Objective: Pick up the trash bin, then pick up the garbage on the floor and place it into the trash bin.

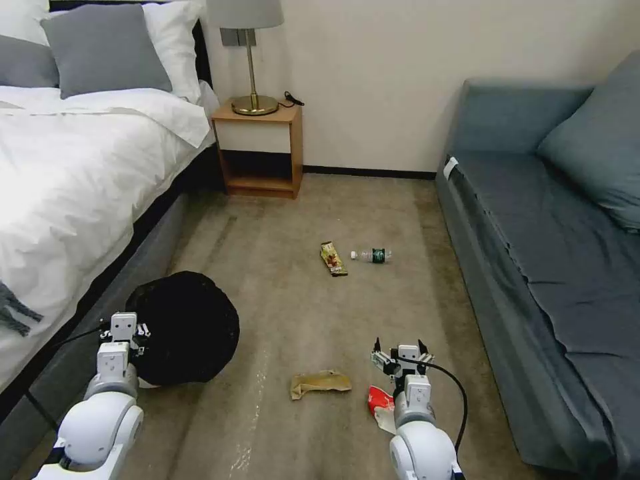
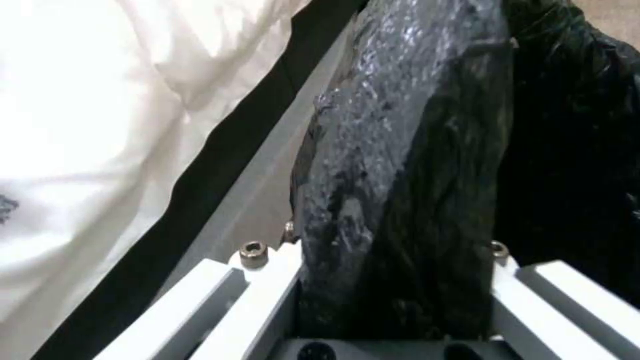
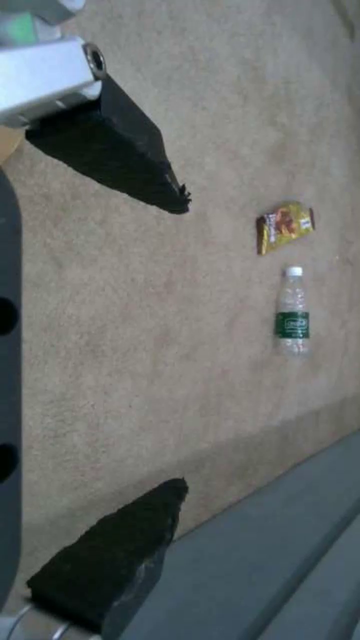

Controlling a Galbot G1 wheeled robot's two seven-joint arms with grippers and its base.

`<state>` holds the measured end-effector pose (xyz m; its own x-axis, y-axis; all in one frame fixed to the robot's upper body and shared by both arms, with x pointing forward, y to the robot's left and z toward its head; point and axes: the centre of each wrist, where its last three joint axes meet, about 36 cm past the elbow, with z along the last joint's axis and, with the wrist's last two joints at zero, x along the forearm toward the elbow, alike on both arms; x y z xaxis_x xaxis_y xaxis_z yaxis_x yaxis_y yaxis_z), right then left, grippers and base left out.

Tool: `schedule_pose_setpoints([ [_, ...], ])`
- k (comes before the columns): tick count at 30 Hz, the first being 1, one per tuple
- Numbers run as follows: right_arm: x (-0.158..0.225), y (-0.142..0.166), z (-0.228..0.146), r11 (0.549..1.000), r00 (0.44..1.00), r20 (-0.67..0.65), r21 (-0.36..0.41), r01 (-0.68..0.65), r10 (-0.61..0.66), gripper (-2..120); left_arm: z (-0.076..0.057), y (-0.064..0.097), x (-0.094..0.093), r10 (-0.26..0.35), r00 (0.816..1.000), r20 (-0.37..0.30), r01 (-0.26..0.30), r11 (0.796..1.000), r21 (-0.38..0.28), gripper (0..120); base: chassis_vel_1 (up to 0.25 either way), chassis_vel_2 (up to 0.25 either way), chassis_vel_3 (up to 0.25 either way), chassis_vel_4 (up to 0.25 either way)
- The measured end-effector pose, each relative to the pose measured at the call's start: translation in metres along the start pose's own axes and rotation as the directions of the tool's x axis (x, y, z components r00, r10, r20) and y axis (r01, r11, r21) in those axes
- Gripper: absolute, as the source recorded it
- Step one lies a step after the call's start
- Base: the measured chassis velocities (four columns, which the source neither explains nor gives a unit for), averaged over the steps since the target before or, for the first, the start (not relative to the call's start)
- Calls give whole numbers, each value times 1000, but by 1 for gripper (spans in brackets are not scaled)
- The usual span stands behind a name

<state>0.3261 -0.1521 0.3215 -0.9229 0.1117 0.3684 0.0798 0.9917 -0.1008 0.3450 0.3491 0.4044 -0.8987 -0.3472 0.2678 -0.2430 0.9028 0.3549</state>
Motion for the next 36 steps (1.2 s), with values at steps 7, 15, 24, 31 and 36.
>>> schedule_pose_setpoints([
  [7, -15, 1, -7, 999, 999, -12, 27, 32, -32, 100, 0, 3, -2, 1, 1000, 0, -1, 1000, -1, 4, 0, 0, 0, 0],
  [15, -38, 1, -12, 994, 998, -14, 80, 69, -68, 100, -2, 10, -5, -5, 1000, -13, 5, 1000, -19, 4, 0, 0, 0, 0],
  [24, -71, -10, -12, 974, 994, -12, 202, 106, -106, 100, 5, 16, -16, -14, 999, -33, 13, 999, -36, 4, 0, 0, 0, 0],
  [31, -101, -16, -8, 924, 979, -36, 324, 201, -201, 100, 4, 11, -23, 5, 1000, -19, -5, 999, -33, 4, 0, 0, 0, 0],
  [36, -106, -13, 0, 891, 964, -64, 371, 263, -258, 100, 1, 12, -25, 13, 1000, -12, -14, 999, -38, 4, 0, 0, 0, 0],
])
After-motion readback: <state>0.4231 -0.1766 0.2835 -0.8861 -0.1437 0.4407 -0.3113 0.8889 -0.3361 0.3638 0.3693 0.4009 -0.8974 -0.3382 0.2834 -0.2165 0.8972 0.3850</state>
